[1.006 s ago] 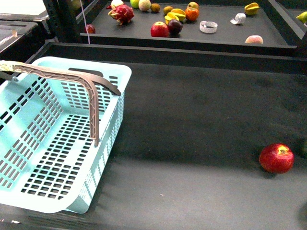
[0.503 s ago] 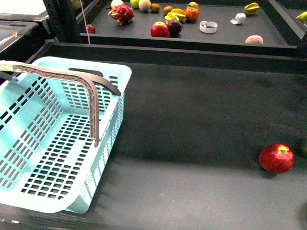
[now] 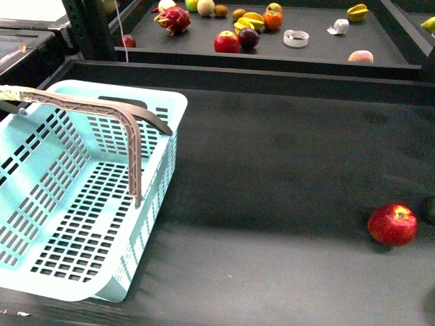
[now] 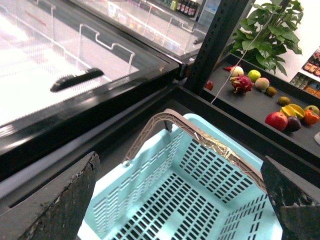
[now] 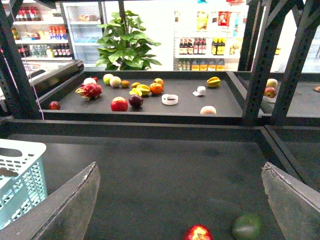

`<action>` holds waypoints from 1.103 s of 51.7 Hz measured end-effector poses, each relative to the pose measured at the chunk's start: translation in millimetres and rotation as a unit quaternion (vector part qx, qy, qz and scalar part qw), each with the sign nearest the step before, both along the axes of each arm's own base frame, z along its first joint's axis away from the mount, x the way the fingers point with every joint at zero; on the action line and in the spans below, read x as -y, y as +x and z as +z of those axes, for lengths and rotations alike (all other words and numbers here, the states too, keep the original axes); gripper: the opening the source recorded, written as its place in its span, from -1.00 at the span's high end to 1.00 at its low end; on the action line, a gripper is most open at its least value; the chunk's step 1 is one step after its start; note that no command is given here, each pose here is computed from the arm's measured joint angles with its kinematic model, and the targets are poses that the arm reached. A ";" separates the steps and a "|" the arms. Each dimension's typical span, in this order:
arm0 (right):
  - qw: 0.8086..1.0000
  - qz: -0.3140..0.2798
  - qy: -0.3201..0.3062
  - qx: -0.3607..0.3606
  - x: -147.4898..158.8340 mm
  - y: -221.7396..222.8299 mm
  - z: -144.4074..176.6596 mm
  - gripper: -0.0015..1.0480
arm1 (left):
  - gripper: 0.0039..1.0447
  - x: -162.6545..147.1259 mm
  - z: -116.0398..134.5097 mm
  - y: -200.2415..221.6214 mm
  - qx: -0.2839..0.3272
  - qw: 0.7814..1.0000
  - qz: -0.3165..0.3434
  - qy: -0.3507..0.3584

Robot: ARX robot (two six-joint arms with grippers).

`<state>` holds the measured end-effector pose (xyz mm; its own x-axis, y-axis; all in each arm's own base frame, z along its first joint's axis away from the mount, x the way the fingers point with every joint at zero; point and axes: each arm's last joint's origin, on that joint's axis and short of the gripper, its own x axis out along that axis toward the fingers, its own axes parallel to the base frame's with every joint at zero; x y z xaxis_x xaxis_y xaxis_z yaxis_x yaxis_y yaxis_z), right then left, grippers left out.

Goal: Pick mango with right arm and hold basket with left

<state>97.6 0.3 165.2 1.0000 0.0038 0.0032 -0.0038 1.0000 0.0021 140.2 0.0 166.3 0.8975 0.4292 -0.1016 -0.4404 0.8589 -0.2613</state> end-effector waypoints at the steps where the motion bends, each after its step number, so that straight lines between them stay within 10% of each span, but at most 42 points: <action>1: 1.000 0.000 0.000 0.000 0.0 0.0 0.0 -0.84 | -0.85 -0.7 -0.4 5.0 -0.001 1.000 0.001 -0.008; 26: 1.000 0.000 0.000 0.000 0.0 0.0 0.0 -0.84 | -0.85 36.1 -45.8 142.7 -0.073 0.971 -0.050 -0.224; 57: 1.000 0.000 0.000 0.000 0.0 0.0 0.0 -0.84 | -0.85 54.5 -63.2 201.8 -0.098 0.956 -0.054 -0.272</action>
<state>97.6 0.2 165.2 1.0000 0.0034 0.0032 -0.0034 1.0000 0.0025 342.0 -54.5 103.1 0.8738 0.1713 -0.4551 -0.4441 0.6625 -0.6033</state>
